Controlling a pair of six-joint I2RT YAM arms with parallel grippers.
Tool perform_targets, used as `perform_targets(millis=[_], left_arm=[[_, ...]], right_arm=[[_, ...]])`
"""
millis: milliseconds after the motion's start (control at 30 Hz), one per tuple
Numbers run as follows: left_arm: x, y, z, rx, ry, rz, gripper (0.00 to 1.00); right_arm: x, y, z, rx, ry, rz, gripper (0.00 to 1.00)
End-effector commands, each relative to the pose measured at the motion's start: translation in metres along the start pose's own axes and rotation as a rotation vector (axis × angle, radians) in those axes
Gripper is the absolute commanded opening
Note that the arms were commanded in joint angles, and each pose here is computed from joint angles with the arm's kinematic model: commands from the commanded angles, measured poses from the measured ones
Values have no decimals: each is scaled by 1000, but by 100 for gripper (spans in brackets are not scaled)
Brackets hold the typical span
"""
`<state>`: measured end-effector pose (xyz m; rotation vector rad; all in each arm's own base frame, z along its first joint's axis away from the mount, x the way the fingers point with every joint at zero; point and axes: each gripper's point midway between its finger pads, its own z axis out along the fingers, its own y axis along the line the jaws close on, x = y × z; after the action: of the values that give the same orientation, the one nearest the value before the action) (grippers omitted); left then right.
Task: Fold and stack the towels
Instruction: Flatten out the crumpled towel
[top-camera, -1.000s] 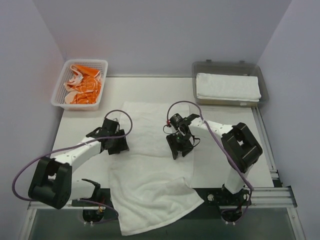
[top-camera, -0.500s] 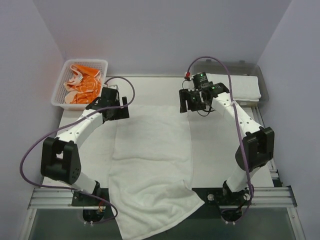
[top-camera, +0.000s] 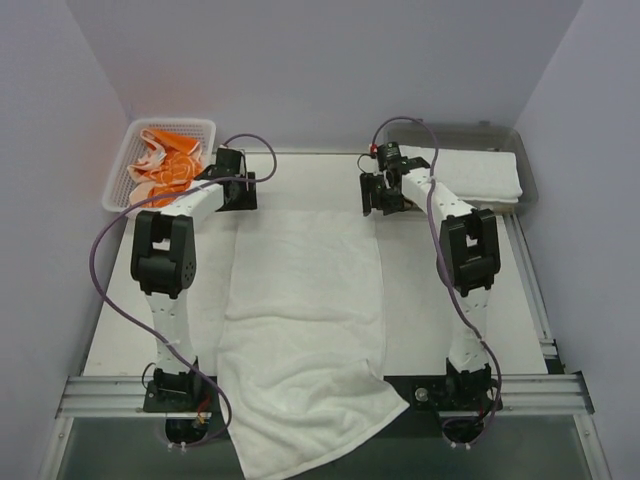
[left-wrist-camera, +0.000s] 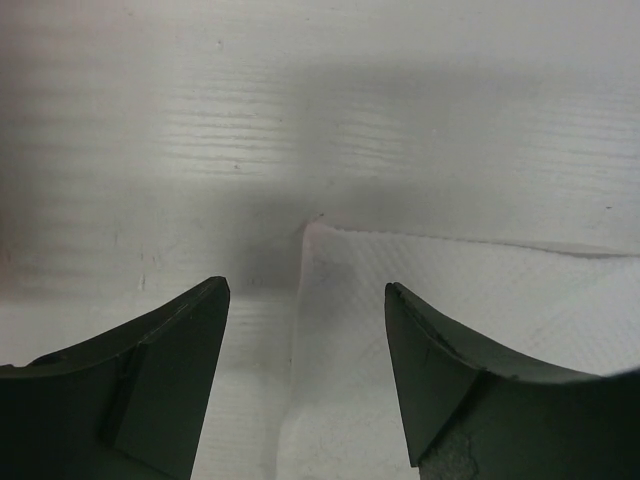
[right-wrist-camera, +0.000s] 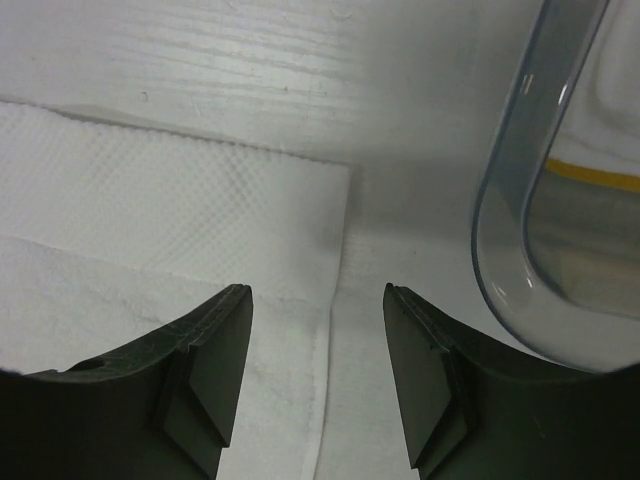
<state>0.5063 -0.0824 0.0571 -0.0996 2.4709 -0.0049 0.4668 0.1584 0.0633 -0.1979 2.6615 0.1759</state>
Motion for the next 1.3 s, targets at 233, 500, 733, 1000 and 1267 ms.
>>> perform_targets(millis=[233, 500, 733, 1000, 1267], left_arm=[[1, -9, 37, 73, 42, -21, 74], [7, -8, 44, 74, 99, -30, 66], [28, -2, 46, 63, 180, -17, 60], [45, 18, 40, 2, 214, 2, 53], [50, 22, 41, 4, 227, 8, 52]], right_arm=[[-21, -4, 22, 25, -26, 65, 54], [-6, -4, 51, 32, 36, 146, 55], [16, -15, 66, 103, 100, 202, 56], [15, -30, 61, 188, 80, 208, 56], [14, -12, 69, 84, 106, 205, 56]])
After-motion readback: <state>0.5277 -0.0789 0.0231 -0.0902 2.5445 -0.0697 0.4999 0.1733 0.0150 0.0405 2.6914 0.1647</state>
